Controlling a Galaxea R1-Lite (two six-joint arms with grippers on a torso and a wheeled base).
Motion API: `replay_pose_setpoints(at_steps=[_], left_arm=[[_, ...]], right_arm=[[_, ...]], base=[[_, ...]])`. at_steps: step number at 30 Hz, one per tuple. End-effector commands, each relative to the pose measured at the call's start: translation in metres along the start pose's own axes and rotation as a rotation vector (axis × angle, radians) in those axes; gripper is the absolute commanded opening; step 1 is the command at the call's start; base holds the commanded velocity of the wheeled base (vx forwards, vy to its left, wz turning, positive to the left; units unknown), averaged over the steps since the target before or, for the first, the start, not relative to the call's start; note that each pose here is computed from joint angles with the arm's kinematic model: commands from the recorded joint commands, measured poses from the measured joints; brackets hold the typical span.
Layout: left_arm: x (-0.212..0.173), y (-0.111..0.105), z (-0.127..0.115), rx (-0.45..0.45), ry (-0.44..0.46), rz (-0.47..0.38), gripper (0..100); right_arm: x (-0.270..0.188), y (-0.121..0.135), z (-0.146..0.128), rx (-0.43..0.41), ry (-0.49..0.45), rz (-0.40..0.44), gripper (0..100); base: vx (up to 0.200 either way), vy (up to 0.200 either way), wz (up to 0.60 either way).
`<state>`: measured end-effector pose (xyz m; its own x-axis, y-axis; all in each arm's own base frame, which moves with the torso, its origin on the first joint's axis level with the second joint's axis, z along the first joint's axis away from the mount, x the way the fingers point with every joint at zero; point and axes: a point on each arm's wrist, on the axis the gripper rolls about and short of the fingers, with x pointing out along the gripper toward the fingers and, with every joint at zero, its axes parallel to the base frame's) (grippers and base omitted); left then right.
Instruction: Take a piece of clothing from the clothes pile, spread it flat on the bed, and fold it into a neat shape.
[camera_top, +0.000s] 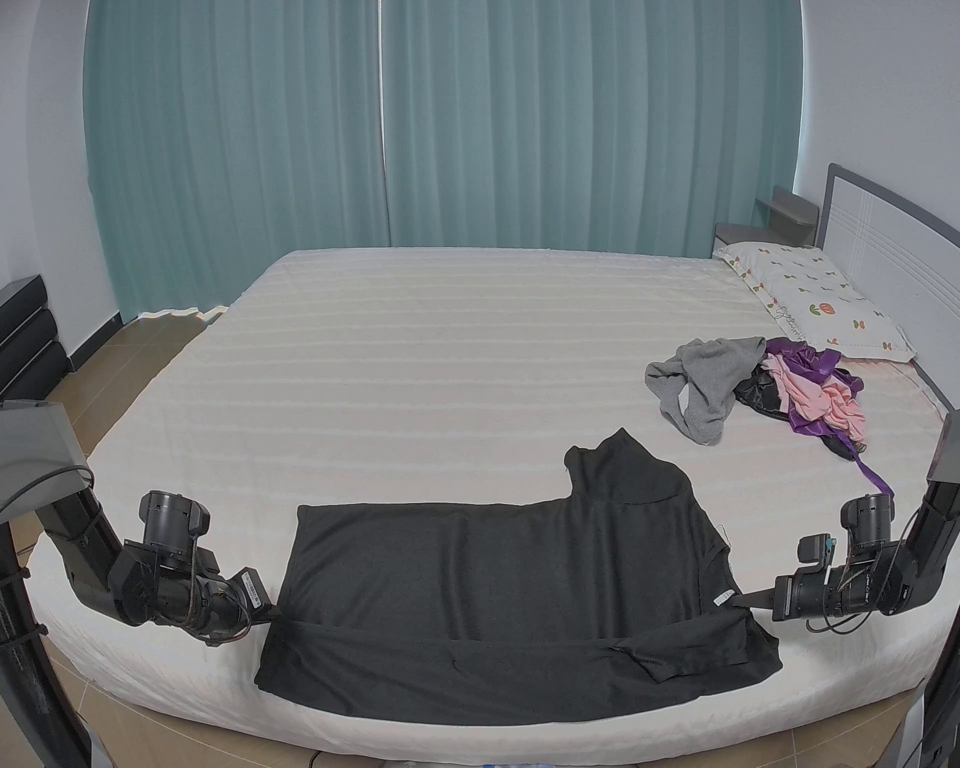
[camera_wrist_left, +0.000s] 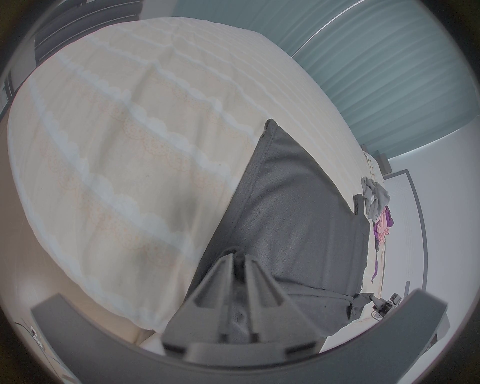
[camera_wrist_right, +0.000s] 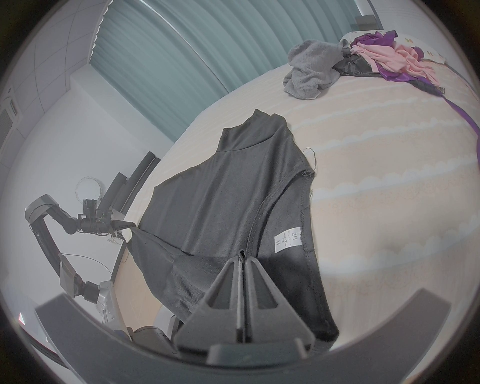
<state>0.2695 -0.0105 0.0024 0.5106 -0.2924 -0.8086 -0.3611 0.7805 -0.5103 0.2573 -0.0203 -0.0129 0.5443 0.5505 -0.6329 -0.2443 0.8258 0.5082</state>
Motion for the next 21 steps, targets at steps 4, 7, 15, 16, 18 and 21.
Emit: replay_pose_setpoints(at_steps=[4, 7, 15, 16, 18, 21], left_arm=[[0.001, 0.0, -0.001, 0.0, 0.003, 0.001, 100], [0.0, 0.0, -0.001, -0.021, 0.001, 0.001, 100], [-0.027, -0.003, -0.005, -0.042, -0.048, -0.034, 100], [-0.032, -0.004, -0.007, -0.047, -0.055, -0.041, 100], [-0.04, -0.006, -0.01, -0.064, -0.066, -0.052, 100], [-0.047, -0.005, -0.015, -0.084, -0.067, -0.065, 100]], right_arm=[[0.001, -0.003, -0.001, 0.013, 0.002, -0.005, 100], [-0.002, -0.003, 0.001, 0.025, -0.009, -0.006, 100], [-0.019, 0.01, 0.021, 0.085, -0.106, 0.002, 100], [-0.021, 0.013, 0.024, 0.099, -0.12, 0.007, 100], [-0.023, 0.022, 0.025, 0.124, -0.123, 0.021, 100], [-0.034, 0.033, 0.014, 0.155, -0.118, 0.005, 100]], base=[[0.0, 0.0, 0.0], [0.0, 0.0, 0.0], [0.0, 0.0, 0.0], [0.0, 0.0, 0.0], [0.0, 0.0, 0.0], [-0.067, 0.0, 0.0]])
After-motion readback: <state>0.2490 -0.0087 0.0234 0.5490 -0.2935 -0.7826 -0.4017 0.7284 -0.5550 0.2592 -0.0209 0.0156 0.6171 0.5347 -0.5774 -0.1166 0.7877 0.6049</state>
